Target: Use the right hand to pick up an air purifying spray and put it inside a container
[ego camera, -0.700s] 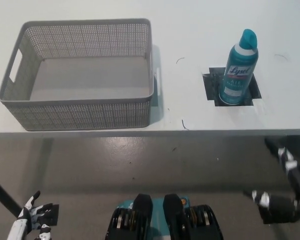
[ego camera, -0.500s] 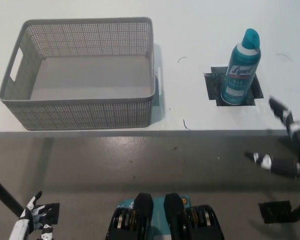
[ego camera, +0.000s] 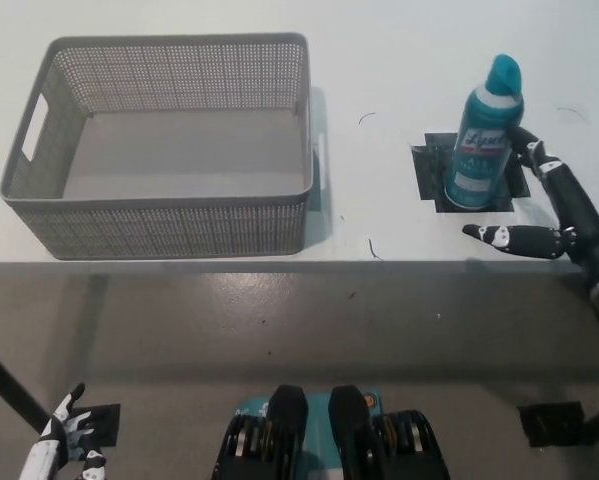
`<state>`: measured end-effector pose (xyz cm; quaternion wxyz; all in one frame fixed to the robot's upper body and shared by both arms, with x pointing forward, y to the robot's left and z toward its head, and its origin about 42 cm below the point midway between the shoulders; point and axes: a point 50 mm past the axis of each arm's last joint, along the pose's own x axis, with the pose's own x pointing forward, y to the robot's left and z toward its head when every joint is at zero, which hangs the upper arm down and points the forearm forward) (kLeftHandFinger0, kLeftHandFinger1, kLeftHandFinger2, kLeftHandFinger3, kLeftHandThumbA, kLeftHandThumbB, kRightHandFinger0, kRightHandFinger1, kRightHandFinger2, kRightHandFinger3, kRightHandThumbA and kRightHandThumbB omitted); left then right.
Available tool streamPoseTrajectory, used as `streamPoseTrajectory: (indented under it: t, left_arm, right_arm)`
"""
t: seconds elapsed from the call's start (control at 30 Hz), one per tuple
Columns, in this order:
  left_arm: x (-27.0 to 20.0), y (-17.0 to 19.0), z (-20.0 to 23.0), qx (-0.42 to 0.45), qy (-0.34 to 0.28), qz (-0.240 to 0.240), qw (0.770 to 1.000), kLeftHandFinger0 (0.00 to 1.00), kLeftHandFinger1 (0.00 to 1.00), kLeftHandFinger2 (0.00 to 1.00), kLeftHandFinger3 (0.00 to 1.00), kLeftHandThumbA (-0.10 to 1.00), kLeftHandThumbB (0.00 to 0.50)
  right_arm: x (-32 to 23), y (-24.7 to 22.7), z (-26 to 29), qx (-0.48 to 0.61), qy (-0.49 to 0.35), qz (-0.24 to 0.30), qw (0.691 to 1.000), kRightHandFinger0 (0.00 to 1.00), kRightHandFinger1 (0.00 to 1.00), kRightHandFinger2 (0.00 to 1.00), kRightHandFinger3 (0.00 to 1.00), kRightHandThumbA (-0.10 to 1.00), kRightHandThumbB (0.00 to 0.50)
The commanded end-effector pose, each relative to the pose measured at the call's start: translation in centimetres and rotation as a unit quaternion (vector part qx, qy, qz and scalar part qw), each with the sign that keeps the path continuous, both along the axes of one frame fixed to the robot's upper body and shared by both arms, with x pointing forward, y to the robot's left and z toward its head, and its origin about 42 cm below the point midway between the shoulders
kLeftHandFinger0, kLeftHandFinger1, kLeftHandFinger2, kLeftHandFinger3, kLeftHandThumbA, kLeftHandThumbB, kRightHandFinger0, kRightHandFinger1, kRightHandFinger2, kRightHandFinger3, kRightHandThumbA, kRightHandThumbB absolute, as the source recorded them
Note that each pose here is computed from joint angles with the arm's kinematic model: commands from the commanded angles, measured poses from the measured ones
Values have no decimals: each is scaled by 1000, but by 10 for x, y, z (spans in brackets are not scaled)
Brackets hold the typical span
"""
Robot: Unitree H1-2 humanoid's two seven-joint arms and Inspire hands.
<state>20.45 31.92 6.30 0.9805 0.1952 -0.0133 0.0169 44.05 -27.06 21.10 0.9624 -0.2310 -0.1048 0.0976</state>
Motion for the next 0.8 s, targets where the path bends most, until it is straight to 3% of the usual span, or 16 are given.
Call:
streamPoseTrajectory:
  t: [0.0,0.27,0.5,0.6,0.77]
  left_arm:
    - [-3,2,7,4,-25,-3,1000,561,716,804,1000,52,289]
    - [0,5,11,10,-30,2,999,543,701,802,1000,34,288]
    - [-5,5,6,5,-29,4,1000,561,714,810,1000,-4,283]
    - [-2,4,7,8,-31,3,999,537,692,796,1000,50,291]
    - [-2,4,8,6,-29,3,1000,545,702,796,1000,33,287]
  right_arm:
    - [15,0,18,4,-16,6,1000,1000,1000,1000,1000,951,500]
    - [6,-7,11,70,-23,-43,996,1000,1000,1000,1000,1000,500]
    - [-3,-11,-12,108,-11,-51,993,1000,1000,1000,1000,1000,500]
    - [1,-13,-17,116,-8,-56,992,1000,1000,1000,1000,1000,500]
    - [4,-12,-15,118,-9,-60,991,1000,1000,1000,1000,1000,500]
